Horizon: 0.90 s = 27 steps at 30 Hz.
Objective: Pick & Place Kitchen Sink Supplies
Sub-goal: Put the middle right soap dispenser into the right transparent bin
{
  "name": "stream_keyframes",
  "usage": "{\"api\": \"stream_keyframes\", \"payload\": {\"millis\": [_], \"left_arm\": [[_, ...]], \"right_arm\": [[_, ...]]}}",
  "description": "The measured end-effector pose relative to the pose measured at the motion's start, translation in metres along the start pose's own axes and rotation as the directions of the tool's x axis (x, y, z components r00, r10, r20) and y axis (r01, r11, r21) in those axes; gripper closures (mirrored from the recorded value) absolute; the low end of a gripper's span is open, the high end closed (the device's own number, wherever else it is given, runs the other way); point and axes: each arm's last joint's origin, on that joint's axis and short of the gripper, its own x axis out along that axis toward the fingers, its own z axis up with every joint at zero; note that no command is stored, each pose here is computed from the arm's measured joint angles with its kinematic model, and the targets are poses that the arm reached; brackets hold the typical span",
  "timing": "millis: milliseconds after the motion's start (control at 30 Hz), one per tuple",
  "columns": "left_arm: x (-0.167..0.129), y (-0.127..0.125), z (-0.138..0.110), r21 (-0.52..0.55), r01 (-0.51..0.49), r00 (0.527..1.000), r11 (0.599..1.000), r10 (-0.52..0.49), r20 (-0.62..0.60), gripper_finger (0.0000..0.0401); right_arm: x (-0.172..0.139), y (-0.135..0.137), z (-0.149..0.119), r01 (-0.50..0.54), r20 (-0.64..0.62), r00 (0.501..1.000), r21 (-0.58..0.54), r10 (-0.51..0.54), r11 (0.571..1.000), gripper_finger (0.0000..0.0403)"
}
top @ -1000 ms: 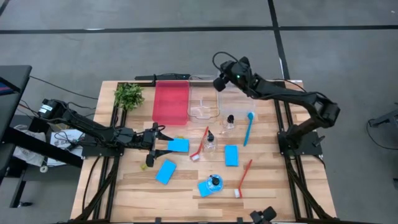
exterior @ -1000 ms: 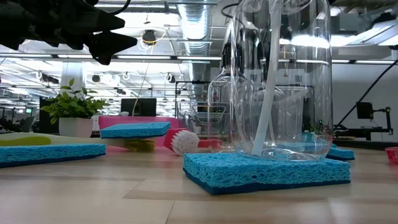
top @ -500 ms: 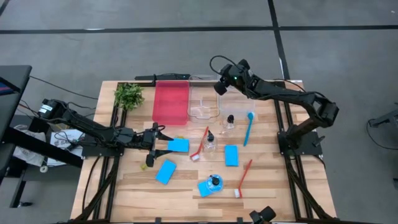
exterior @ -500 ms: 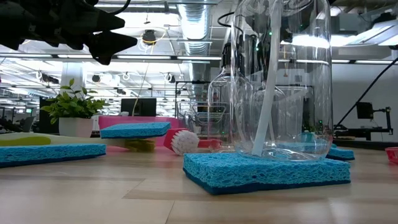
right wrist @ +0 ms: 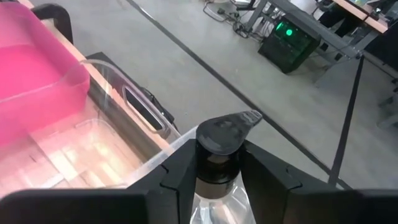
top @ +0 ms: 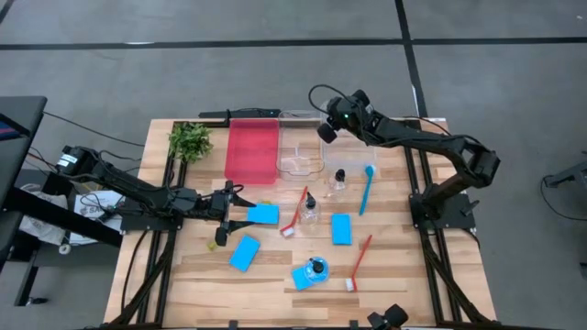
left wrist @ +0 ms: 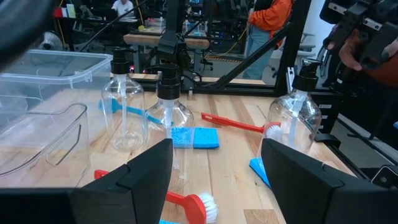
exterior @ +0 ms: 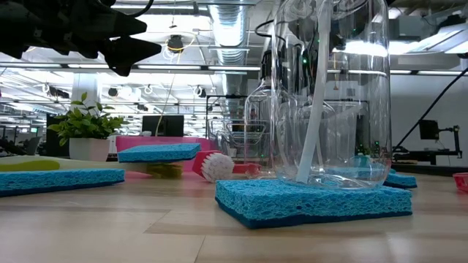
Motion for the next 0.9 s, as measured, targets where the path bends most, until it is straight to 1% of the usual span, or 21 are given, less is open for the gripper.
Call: {"api": "stream_keyframes", "payload": {"millis": [200,367,900], "left_arm": [[0.0000,0.0000,0.0000,0.000,0.000,1.000,1.000,0.000,0.000,0.0153],[0.0000,0.0000,0.0000,0.000,0.000,1.000,1.000,0.000,0.000,0.0153],[0.0000,0.0000,0.0001,0.000,0.000,1.000,1.000,0.000,0.001,0.0153]], "right_arm": [[0.0000,0.0002,-0.0016,-0.001,-0.016,1.000,-0.009,0.001,1.000,0.0290],[-0.0002,-0.0005,-0.0025,0.028,-0.027,0.999,-0.014,-0.028,1.000,0.0290],[-0.0003,-0.0003,-0.0054,0.024,-0.054,0.998,-0.030,-0.025,0.999,0.0289]]}}
